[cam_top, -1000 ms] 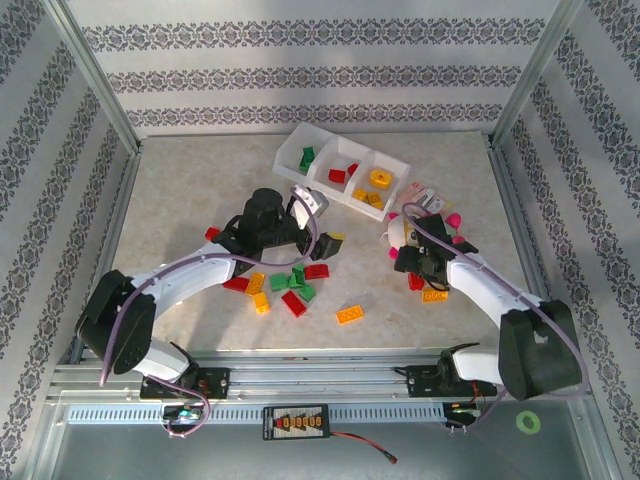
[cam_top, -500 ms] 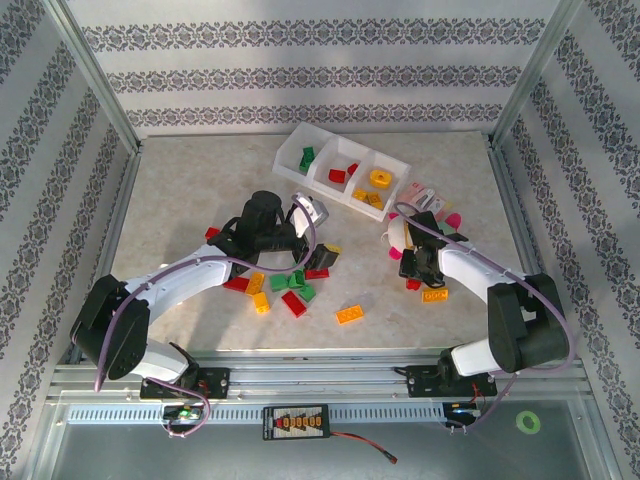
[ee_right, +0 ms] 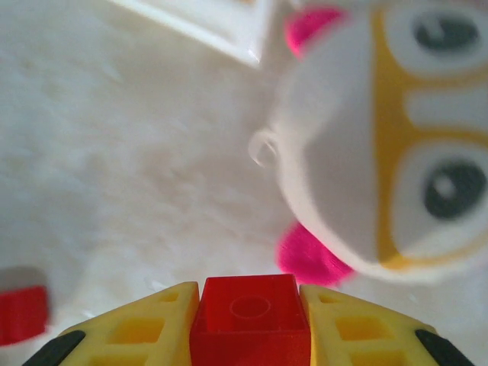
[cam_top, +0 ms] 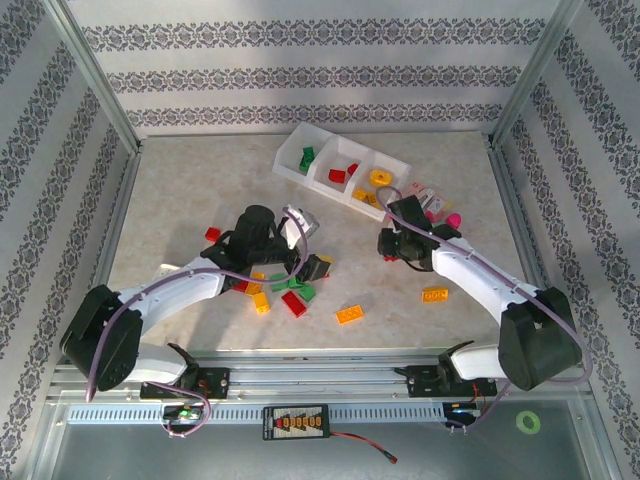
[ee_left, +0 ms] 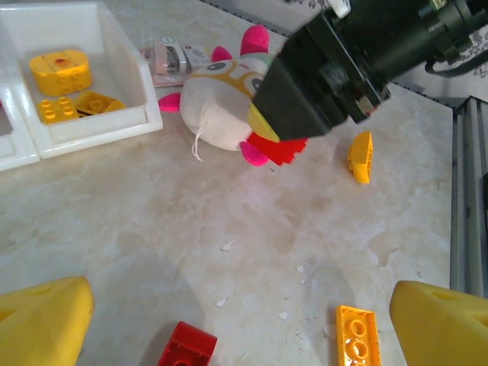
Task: Sort the legos into containers by color
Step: Place the lego in the container.
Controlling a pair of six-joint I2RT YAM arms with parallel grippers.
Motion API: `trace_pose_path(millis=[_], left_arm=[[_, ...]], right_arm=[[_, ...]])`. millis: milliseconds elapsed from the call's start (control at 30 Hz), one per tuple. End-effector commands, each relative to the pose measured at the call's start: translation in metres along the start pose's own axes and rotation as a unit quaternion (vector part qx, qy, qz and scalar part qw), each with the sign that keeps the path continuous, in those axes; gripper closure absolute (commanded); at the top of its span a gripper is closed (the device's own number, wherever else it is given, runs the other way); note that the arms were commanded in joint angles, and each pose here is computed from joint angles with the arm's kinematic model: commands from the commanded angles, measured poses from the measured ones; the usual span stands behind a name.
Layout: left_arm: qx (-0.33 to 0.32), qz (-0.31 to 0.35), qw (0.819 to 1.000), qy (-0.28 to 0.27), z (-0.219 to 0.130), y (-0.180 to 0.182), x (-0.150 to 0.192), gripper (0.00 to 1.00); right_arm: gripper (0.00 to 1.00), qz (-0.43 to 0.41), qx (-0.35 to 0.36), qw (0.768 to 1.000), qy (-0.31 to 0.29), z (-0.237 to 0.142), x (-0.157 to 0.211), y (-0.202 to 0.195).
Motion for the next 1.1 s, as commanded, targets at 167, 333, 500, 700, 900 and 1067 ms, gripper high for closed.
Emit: trace_pose_path(millis=[167, 333, 500, 700, 900, 1067], left_arm=[[-0.024, -0.004, 0.999, -0.037, -0.023, -0.006, 0.002, 0.01], [-0.046, -0.003, 0.998, -0.044, -0.033, -0.002, 0.006, 0.01], [-0.062, -0.004, 0.997, -0.049, -0.039, 0.0, 0.008, 0.01], [-0.084, -0.008, 0.995, -0.057, -0.047, 0.004, 0.009, 0.01], [-0.077, -0.005, 0.996, -0.046, -0.046, 0.002, 0.011, 0.01], [-0.078, -0.001, 0.996, -0.047, -0.047, 0.002, 0.013, 0.01]], right_arm=[[0.68, -0.011, 0.021, 0.985, -0.171, 0.012, -0.122, 0.025], [0.68, -0.021, 0.022, 0.977, -0.212, 0.04, -0.178, 0.039], [0.66, -0.018, 0.02, 0.977, -0.212, 0.076, -0.216, 0.041], [0.66, -0.008, 0.029, 0.98, -0.195, 0.128, -0.231, 0.033], [0.63, -0.007, 0.032, 0.982, -0.186, 0.147, -0.243, 0.028], [0.36, -0.038, 0.024, 0.978, -0.202, 0.123, -0.252, 0.036]])
Point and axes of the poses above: each hand's point on the last joint's axis, 136 mm out from that joint toward the fingers, its own z axis out along the fingers, its own y axis along the line the jaws close on, x = y × z, the point moved 3 cm from there along -z, back along the fingers, and after that the axes turned 15 degrees about -z, right-handed, at the moved point
